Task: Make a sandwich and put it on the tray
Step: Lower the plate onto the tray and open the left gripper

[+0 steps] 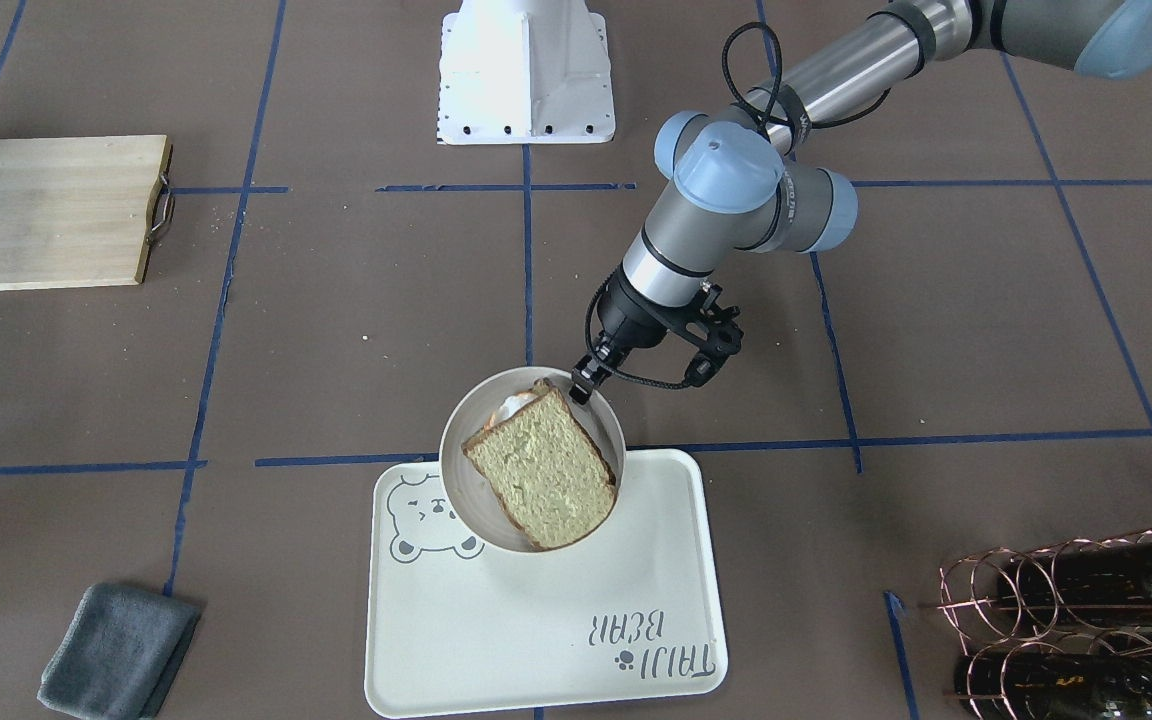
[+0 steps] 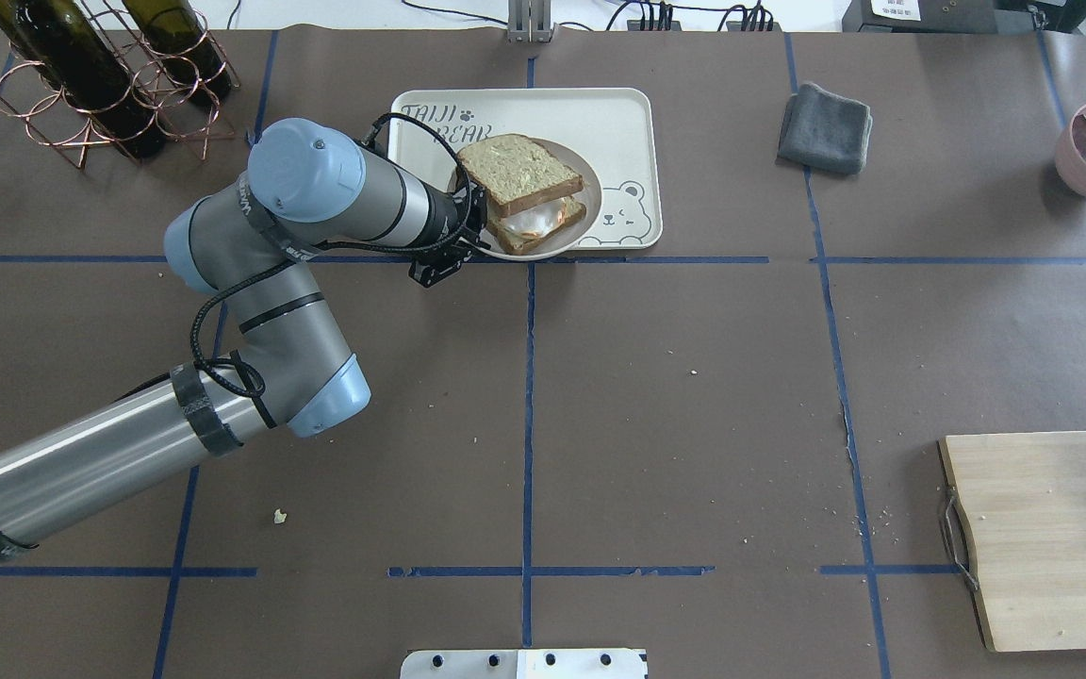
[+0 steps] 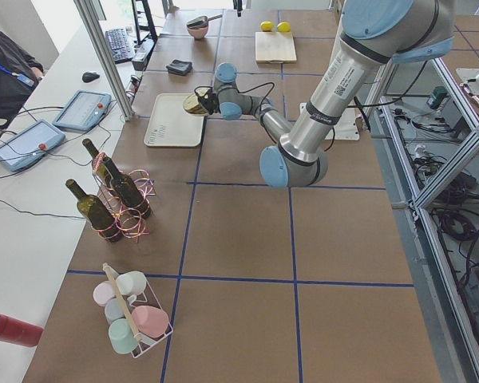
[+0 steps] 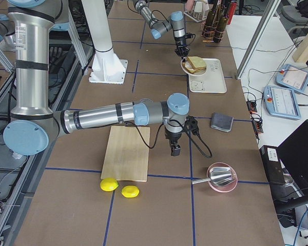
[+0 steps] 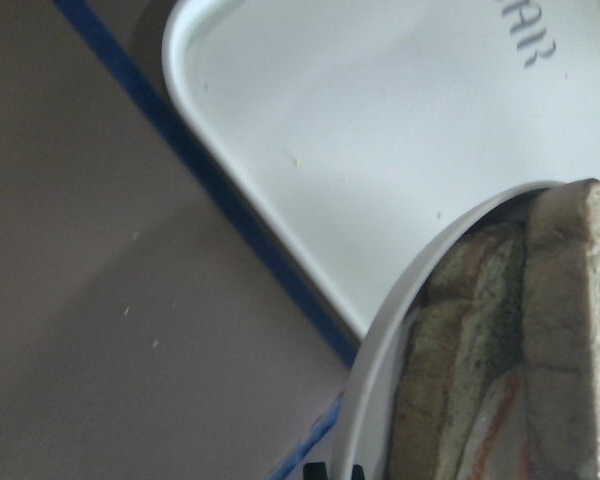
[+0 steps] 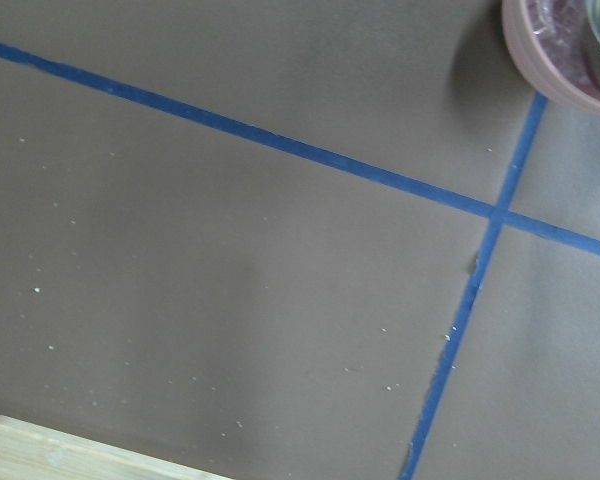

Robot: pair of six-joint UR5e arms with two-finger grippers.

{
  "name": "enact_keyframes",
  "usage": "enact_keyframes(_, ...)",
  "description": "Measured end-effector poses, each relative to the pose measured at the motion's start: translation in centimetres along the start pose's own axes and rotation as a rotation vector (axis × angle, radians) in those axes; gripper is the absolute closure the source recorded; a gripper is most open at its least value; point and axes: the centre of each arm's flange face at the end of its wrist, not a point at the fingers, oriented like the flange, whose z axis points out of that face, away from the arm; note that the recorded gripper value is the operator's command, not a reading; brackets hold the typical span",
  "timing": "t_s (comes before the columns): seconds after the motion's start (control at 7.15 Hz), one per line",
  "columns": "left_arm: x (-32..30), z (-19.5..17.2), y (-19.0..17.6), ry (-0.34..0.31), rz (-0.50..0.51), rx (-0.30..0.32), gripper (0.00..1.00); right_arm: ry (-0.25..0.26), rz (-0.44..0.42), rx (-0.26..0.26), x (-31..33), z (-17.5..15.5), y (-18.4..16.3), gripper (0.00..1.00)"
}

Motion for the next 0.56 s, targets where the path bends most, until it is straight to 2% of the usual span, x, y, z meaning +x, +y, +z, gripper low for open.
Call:
enact_keyframes(0.14,0.9,1.7,-1.3,0.032,-0.063,0.045,1.0,-0.032,0.017,0.013,0.9,-0.4,0.6,0.0)
enact_keyframes(0.42,2.2,4.0,-2.1,0.063,-0.117,0.081,1.0,-0.051,0.036,0.015,1.6,-0.3,1.6,0.0)
enact_keyframes(0.56,2.5,4.7,-2.3,0.068,-0.125,0.088,0.64,-0.052,0.042,0.011,1.9,-0.1,2.0,0.0)
